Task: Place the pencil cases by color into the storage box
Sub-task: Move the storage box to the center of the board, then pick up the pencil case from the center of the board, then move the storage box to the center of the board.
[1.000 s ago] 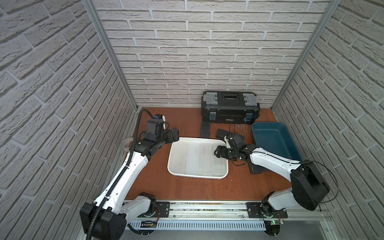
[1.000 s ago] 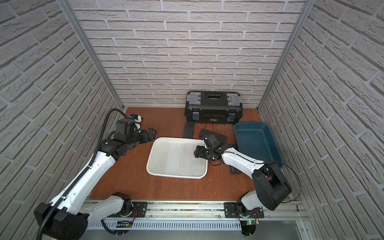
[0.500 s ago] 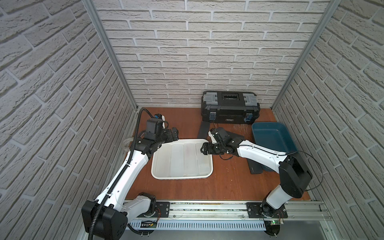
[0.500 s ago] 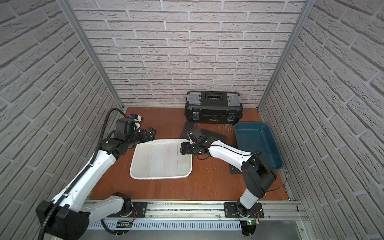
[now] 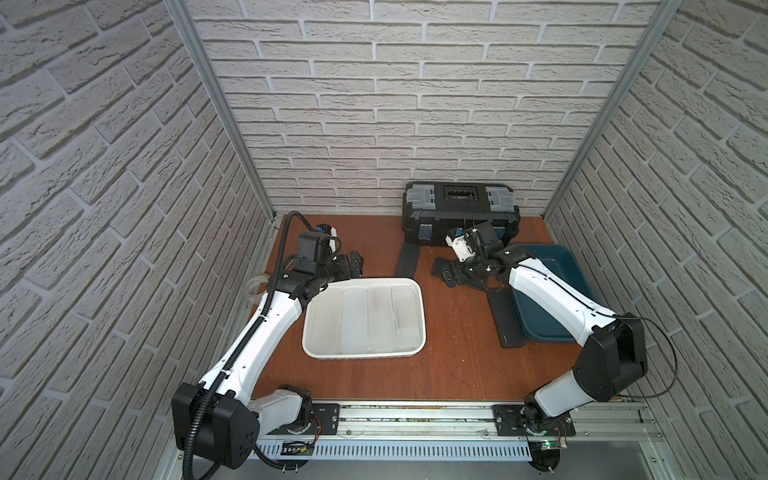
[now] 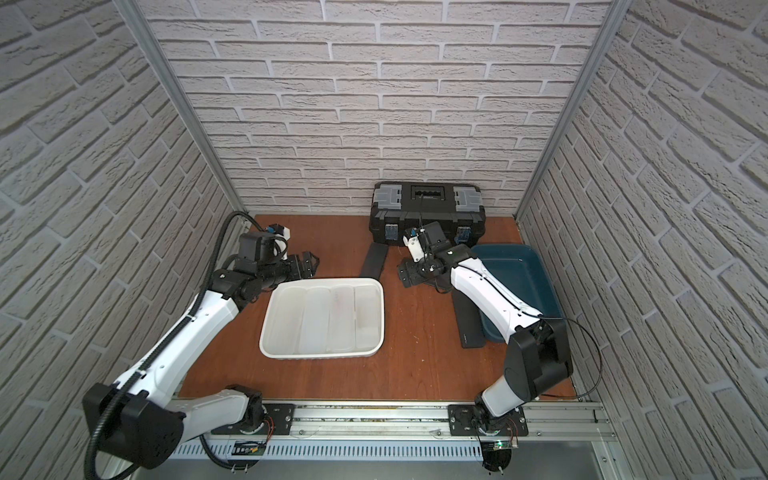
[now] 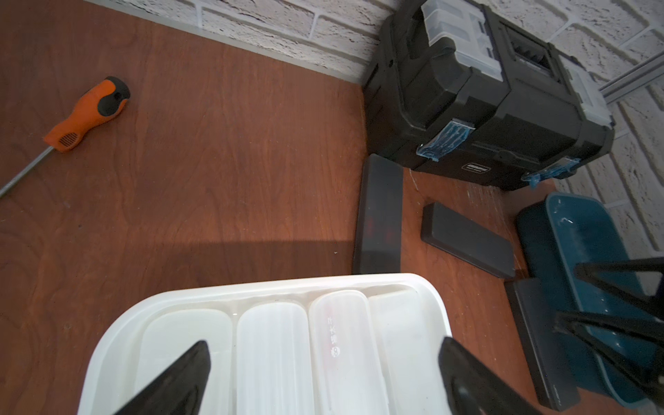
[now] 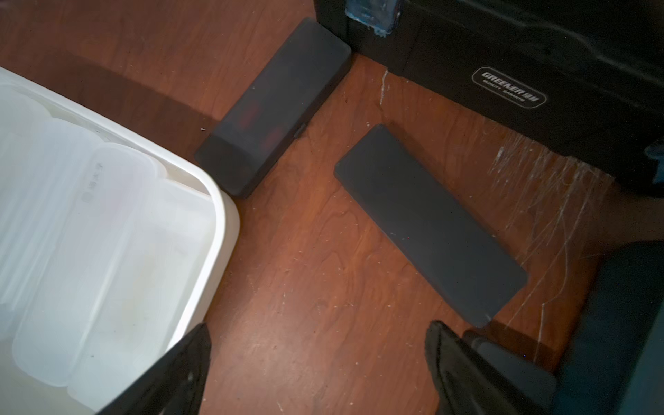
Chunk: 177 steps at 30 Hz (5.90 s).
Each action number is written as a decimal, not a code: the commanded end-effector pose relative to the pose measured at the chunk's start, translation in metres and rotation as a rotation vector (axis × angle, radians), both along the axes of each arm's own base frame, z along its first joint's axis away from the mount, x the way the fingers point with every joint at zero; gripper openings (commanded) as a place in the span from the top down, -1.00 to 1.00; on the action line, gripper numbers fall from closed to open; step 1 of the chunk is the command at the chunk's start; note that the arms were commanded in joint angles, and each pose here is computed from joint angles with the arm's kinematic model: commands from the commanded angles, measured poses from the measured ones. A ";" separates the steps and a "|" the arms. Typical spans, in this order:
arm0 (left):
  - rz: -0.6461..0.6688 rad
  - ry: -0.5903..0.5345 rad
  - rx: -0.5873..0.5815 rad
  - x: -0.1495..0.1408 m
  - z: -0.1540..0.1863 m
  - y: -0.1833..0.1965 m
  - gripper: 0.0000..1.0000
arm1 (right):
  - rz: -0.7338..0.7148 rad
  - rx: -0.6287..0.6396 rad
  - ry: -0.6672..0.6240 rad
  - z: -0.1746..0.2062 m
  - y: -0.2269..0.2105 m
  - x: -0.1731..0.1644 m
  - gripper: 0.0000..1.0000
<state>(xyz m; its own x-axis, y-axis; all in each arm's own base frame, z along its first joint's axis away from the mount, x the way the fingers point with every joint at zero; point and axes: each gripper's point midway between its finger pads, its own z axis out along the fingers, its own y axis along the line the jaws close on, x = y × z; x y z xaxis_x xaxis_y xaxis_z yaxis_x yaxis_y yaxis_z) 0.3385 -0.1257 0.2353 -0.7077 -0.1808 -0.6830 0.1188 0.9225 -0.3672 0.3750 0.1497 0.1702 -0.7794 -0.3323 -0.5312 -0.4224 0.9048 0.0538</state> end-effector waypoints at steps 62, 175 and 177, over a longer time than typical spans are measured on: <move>-0.109 -0.088 -0.043 -0.006 0.008 -0.034 -0.97 | 0.537 -0.243 0.100 -0.143 -0.049 0.064 -0.77; -0.187 -0.190 -0.088 -0.045 0.033 -0.049 -0.96 | -0.444 -0.179 0.244 -0.128 -0.174 0.025 -0.35; -0.189 -0.184 -0.091 -0.044 0.031 -0.050 -0.97 | -0.437 -0.184 0.250 -0.130 -0.174 0.023 -0.40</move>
<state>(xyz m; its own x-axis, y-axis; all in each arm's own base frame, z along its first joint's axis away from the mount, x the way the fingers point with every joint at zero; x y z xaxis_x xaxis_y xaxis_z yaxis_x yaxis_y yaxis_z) 0.2889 -0.1723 0.2653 -0.6182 -0.1179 -0.7771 0.3460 0.8469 -0.4037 0.3965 -0.0263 0.0398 -0.9641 0.0039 -0.2655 0.0232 0.9973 -0.0695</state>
